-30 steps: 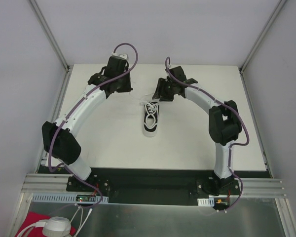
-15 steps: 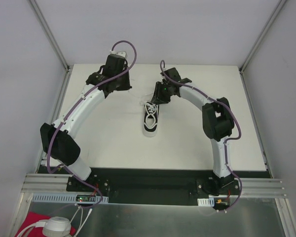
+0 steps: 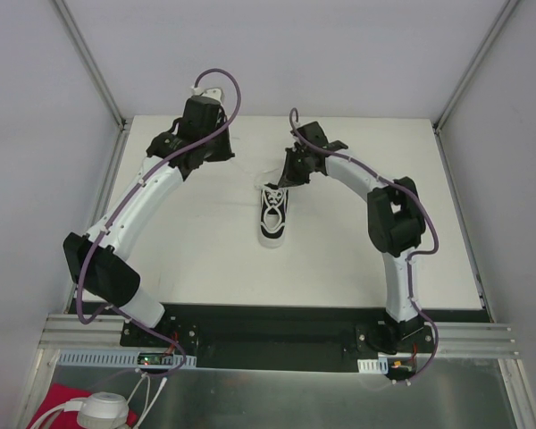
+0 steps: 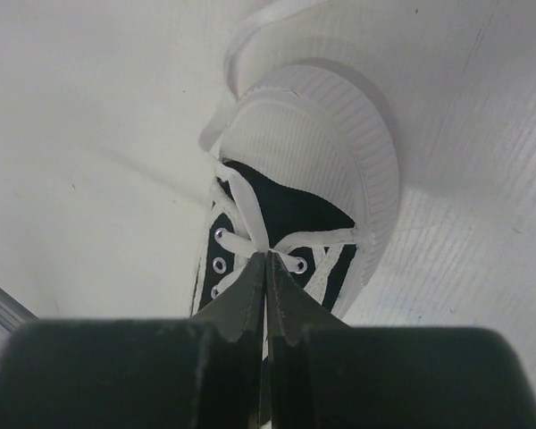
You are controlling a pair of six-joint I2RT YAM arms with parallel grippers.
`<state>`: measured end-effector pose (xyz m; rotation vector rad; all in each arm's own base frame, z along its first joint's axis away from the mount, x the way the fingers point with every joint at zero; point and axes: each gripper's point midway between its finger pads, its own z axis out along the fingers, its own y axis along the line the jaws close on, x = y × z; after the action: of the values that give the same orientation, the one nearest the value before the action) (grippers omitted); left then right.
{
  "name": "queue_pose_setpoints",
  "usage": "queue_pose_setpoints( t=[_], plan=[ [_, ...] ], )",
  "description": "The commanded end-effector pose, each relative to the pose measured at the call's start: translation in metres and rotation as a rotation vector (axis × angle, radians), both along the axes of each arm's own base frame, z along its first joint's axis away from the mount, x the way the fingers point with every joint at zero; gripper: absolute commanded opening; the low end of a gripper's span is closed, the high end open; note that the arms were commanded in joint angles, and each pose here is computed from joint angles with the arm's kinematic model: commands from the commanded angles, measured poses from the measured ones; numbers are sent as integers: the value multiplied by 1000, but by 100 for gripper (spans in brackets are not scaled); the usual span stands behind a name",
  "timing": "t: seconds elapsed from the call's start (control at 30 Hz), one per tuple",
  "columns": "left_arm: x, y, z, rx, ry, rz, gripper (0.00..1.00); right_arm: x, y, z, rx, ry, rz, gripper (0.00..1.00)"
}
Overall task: Tie the shoes
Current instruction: Cross the shoelace with the shoelace.
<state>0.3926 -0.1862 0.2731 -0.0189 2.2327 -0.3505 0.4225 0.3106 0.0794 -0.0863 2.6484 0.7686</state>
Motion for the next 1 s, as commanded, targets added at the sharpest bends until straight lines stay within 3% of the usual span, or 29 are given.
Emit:
queue_pose_setpoints(
  t=[0.0, 0.3, 0.83, 0.97],
  plan=[
    [-3, 9, 27, 5, -68, 13, 0, 8, 0, 74, 70, -156, 1, 1],
    [-3, 16, 34, 17, -90, 27, 0, 3, 11, 110, 140, -221, 28, 1],
    [-7, 23, 48, 21, -128, 35, 0, -9, 33, 99, 163, -175, 96, 1],
    [-9, 24, 54, 20, -142, 33, 0, -16, 51, 119, 252, -212, 178, 1]
  ],
)
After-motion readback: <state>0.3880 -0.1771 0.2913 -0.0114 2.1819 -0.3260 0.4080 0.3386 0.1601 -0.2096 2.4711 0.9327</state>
